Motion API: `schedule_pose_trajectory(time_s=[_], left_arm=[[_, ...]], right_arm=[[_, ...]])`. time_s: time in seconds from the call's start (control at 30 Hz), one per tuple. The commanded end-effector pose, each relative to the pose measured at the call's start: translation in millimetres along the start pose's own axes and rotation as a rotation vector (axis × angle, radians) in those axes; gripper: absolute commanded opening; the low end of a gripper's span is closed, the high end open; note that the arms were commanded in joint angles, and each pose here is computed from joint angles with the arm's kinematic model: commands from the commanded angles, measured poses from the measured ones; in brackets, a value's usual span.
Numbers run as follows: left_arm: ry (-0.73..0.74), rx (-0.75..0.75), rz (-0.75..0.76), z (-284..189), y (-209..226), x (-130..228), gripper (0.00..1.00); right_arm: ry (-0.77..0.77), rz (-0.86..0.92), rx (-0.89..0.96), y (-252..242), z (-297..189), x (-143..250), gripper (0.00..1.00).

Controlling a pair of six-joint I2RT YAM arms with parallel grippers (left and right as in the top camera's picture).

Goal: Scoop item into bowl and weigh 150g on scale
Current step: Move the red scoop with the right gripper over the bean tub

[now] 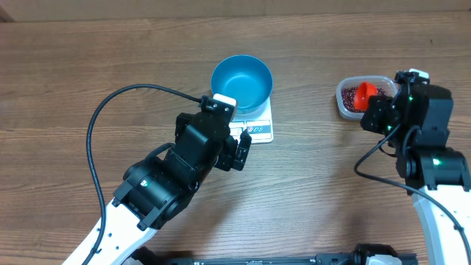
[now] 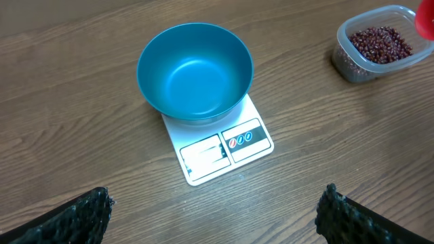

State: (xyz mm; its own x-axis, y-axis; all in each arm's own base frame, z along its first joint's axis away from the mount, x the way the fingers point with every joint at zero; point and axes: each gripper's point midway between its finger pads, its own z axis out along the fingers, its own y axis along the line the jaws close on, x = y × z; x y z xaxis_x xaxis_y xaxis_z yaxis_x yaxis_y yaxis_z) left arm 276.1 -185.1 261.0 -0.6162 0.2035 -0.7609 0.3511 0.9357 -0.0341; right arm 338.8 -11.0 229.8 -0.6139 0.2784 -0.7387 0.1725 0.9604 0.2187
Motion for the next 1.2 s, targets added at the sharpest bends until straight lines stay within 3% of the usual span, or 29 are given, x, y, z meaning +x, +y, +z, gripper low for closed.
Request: schedule_pose_trajectory(time_s=[0.0,0.3,0.73,1.17], left_arm=[[-0.011,-0.002,-0.028,-1,1,-6,0.99],[-0.011,-0.002,-0.028,-1,1,-6,0.99],[-0.011,-0.002,-0.028,-1,1,-6,0.99],[-0.011,-0.002,-0.028,-1,1,-6,0.99]], right_arm=[[0.009,-0.045,0.099,-17,13,-7,0.04],[0.103,-0.128,0.173,-34,61,9,0.04],[0.073,-0.3,0.21,-40,70,-3,0.04],[0.181,-0.415,0.208,-48,107,22,0.04]])
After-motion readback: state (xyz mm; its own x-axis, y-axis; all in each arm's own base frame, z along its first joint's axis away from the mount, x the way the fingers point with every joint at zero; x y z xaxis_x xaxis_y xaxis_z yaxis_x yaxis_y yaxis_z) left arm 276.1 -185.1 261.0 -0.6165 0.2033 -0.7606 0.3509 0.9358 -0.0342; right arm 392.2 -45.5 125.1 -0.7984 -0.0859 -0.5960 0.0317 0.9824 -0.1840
